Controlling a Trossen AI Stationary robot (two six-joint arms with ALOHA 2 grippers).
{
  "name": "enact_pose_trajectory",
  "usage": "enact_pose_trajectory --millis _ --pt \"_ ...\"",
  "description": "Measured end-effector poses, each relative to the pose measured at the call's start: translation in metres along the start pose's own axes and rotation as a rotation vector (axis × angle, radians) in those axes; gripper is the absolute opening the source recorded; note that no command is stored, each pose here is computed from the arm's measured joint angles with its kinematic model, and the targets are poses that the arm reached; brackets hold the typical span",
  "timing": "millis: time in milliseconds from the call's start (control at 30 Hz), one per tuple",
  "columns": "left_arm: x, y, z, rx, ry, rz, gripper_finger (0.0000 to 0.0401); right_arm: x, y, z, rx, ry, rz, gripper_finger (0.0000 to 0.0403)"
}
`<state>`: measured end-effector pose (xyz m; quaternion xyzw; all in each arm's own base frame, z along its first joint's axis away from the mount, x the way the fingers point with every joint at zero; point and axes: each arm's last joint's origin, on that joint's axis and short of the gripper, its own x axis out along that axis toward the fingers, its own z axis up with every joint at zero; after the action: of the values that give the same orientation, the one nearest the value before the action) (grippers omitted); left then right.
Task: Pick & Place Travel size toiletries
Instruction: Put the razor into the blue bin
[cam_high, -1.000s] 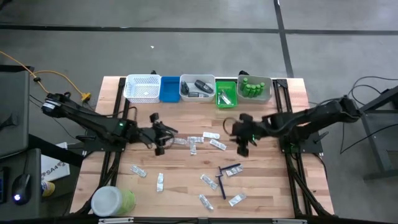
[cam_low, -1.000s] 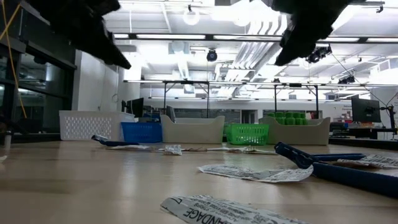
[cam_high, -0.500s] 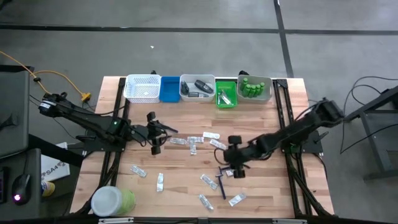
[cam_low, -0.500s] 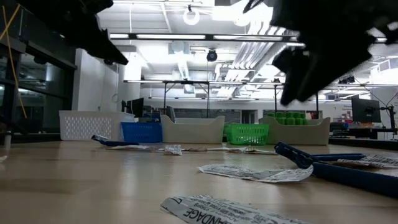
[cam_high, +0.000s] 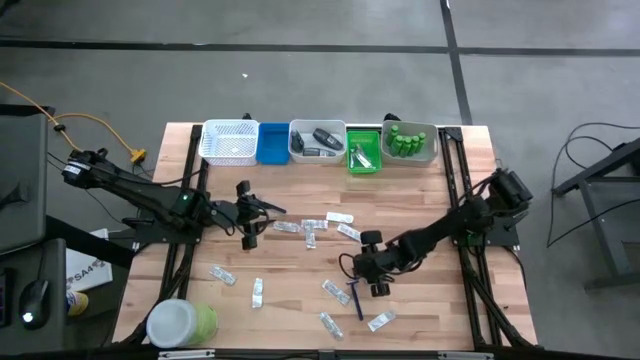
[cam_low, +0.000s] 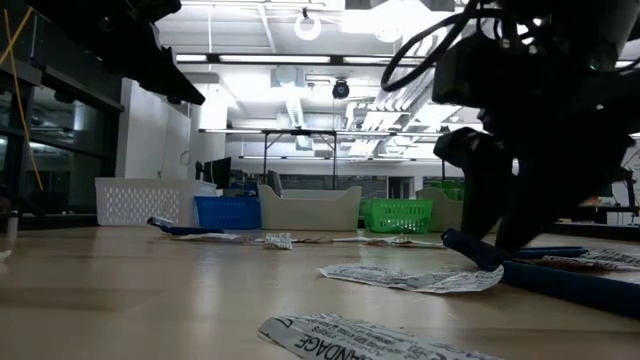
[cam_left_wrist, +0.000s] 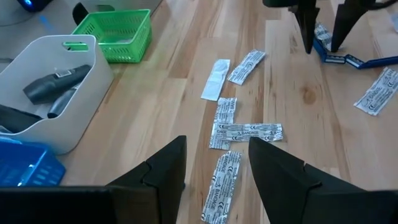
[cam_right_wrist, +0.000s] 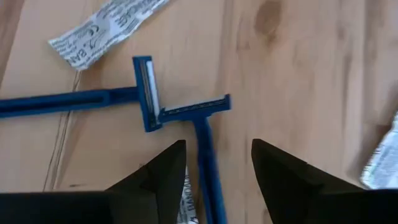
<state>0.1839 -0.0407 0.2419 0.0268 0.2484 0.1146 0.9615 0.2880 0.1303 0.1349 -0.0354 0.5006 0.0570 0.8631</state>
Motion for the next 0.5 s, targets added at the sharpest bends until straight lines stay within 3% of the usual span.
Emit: enact_pose_trajectory --millis 300,500 --pt "0.000 0.000 -0.002 0.009 0.016 0.003 0.0173 0.013 0.001 -0.003 0.000 0.021 -0.005 0.0154" --pt "0.000 0.001 -0.002 0.011 0.021 0.005 0.0173 0.014 -0.005 -0.002 0.031 0.039 0.026 0.0109"
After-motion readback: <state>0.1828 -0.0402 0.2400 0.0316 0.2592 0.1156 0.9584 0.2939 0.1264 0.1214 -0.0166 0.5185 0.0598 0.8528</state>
